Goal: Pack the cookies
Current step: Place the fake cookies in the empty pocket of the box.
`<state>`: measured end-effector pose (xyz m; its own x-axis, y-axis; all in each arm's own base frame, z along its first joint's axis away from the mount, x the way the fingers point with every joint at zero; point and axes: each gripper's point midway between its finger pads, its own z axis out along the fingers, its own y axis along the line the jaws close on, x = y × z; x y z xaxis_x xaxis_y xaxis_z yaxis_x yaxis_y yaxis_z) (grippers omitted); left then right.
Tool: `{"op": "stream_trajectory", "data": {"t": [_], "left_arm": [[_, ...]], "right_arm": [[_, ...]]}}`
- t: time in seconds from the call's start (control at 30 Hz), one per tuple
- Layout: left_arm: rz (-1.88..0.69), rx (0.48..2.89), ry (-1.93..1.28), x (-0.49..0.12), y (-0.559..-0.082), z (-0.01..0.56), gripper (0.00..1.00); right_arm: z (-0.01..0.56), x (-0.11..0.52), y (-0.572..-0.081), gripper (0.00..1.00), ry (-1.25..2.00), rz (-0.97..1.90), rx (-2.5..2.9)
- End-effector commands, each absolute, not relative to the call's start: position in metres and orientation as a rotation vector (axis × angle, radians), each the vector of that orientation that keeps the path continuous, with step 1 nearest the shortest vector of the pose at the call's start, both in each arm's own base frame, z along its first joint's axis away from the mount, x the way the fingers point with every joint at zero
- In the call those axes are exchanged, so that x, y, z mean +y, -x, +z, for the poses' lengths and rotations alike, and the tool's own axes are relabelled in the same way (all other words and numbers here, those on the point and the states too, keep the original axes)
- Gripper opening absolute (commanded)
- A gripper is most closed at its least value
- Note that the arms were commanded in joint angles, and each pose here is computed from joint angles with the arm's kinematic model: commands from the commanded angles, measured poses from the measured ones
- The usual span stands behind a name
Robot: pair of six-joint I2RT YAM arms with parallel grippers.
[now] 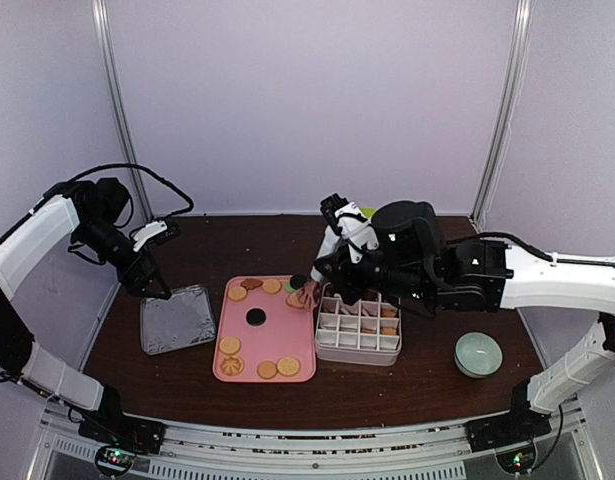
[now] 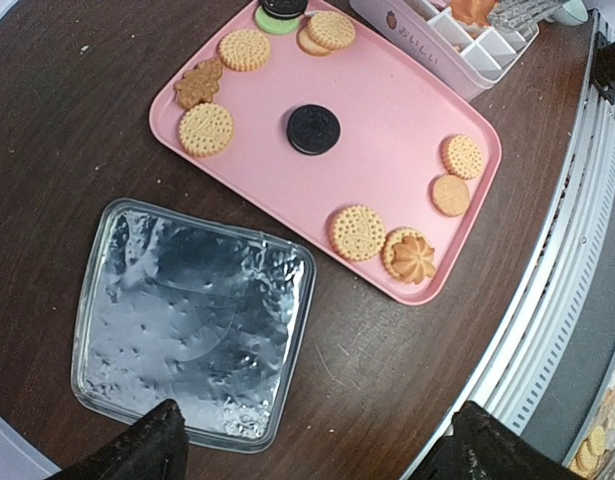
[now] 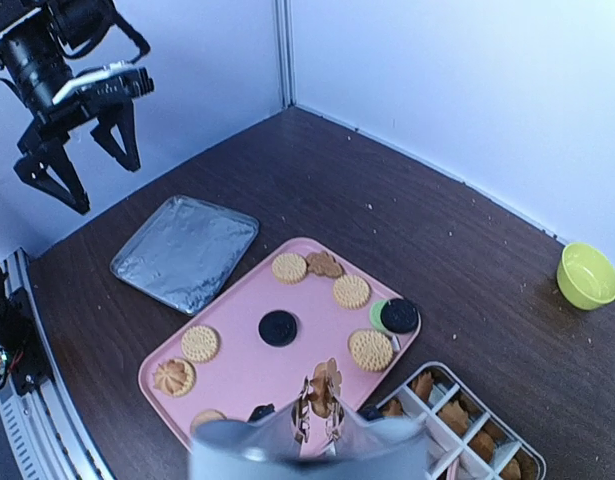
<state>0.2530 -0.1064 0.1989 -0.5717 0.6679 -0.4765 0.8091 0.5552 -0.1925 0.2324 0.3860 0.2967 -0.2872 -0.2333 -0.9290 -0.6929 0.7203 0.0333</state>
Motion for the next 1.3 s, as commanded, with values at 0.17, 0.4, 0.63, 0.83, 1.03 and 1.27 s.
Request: {"op": "stream_trajectory", "data": {"t": [0.17, 0.4, 0.63, 0.83, 1.03, 1.27], "left_arm": [[-0.597, 2.422, -1.202, -0.11, -0.271, 0.198, 0.92], [-0.632, 2.427, -1.202, -0.113, -0.278, 0.197, 0.91], [-0.653, 2.424, -1.201, -0.116, -0.279, 0.198, 0.9], [-0.66, 2.423, -1.198, -0.116, -0.277, 0.198, 0.89], [-0.652, 2.424, -1.195, -0.116, -0.278, 0.199, 0.89], [-0.653, 2.424, -1.183, -0.116, -0.279, 0.201, 0.9]], "right_arm": [[0.256, 0.353, -0.22, 0.0, 0.677, 0.521, 1.977], [0.247, 0.348, -0.217, 0.0, 0.666, 0.53, 2.001], [0.254, 0.348, -0.213, 0.0, 0.68, 0.548, 2.003], [0.25, 0.345, -0.211, 0.0, 0.675, 0.556, 2.02], [0.249, 0.343, -0.209, 0.0, 0.675, 0.572, 2.019], [0.245, 0.346, -0.214, 0.06, 0.665, 0.551, 2.009]]}}
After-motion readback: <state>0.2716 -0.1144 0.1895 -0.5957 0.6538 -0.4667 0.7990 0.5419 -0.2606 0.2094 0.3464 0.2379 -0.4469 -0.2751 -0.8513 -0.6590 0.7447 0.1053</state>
